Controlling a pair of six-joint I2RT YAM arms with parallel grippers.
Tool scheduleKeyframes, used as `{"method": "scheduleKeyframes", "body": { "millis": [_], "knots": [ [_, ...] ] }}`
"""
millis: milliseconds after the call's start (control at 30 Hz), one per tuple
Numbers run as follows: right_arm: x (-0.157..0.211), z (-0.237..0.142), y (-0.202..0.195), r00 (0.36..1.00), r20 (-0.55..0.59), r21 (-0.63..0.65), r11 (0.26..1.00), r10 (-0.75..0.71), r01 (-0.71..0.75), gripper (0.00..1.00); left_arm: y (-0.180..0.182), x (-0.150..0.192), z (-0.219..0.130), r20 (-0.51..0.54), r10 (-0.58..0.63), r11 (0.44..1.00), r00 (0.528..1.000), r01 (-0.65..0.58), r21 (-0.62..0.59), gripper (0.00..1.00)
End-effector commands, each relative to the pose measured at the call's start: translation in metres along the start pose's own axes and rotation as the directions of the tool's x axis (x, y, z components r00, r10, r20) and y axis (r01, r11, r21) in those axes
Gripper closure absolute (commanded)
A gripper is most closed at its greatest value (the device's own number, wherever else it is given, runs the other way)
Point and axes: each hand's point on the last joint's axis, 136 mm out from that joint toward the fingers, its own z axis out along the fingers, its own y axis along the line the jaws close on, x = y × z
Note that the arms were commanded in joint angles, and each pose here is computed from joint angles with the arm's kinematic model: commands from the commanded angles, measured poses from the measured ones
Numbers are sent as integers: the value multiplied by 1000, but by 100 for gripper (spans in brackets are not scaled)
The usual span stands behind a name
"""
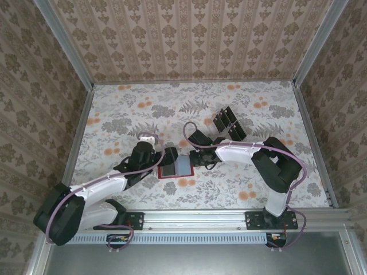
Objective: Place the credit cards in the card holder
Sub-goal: Move the card holder to the center of the table, then close the card holder at the center of the table.
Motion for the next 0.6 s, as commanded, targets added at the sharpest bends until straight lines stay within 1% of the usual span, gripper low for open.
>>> {"method": "scheduleKeyframes", "body": {
  "millis": [0,100,133,233,433,500,567],
  "knots": [
    [22,22,5,998,-66,-45,999,7,-10,74,-18,-6,-3,12,-58,995,998,57,85,0],
    [24,23,5,998,-69,-50,999,10,-14,74,-27,-8,-1,17,-70,991,997,68,115,0],
    [24,24,5,997,-70,-48,999,12,-15,74,-25,-8,-3,22,-70,993,997,67,93,0],
    [23,22,6,998,-66,-55,998,11,-15,74,-2,-8,-10,53,-51,998,997,52,-32,0],
    [22,20,7,998,-66,-61,998,5,-9,74,29,7,-6,-39,-16,991,999,10,-135,0],
    [23,21,8,998,-70,-64,998,6,-10,74,37,13,-2,-64,-10,989,998,0,-151,0],
    [23,22,8,997,-72,-66,998,7,-12,74,41,20,3,-84,-9,990,996,-3,-142,0]
  ]
}}
